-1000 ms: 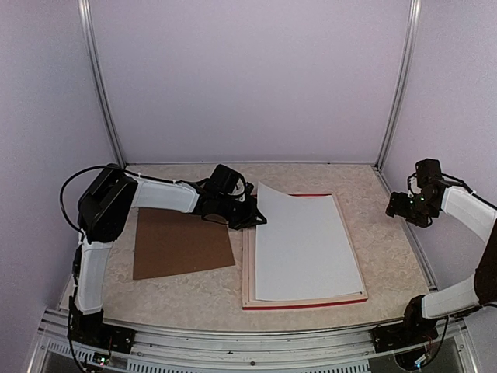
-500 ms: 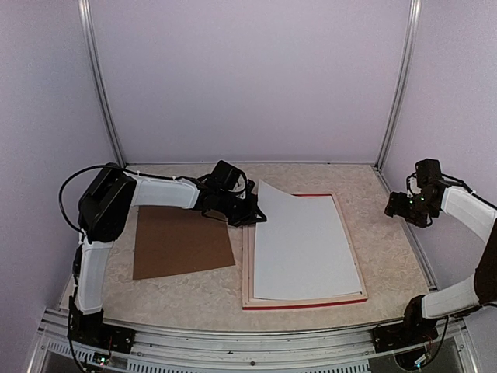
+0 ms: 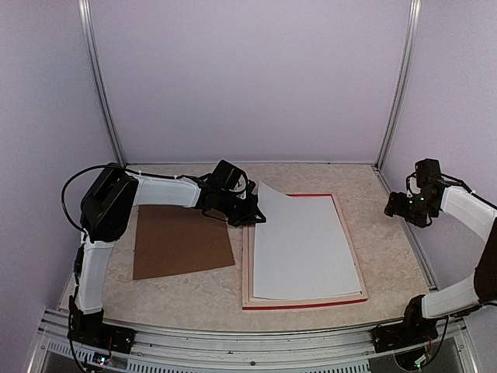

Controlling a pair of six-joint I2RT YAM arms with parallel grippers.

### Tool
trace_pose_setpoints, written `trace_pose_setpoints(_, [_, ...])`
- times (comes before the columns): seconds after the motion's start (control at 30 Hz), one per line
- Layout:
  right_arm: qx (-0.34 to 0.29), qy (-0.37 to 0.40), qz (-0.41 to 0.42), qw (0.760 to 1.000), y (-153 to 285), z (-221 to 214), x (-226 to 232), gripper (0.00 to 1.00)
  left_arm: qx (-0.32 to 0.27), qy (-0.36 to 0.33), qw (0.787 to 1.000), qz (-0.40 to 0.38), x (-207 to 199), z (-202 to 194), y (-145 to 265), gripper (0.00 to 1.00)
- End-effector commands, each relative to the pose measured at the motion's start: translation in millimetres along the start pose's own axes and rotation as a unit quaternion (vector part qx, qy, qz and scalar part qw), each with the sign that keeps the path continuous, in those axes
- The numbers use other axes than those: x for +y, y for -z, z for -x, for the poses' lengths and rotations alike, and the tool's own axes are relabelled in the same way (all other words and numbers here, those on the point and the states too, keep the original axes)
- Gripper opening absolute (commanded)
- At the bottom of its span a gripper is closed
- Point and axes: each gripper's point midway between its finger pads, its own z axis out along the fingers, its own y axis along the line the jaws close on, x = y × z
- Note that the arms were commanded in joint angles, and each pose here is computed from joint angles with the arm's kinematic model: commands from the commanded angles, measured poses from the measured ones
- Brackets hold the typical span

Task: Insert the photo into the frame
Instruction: Place the photo on the mat board.

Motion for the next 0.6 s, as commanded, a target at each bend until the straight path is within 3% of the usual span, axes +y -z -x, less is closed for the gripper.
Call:
trace_pose_setpoints(0.0, [-0.001, 0.002, 0.002, 1.0, -2.0, 0.6, -1.8, 0.89, -0.003, -0.015, 1.0, 0.008, 2.2, 8.0, -2.7, 0.0])
trace_pose_setpoints(0.57, [0.0, 0.001, 0.006, 1.0, -2.4, -0.2, -0.7, 0.89, 0.008, -0.021, 1.0, 0.012, 0.0, 2.7, -10.0, 0.03])
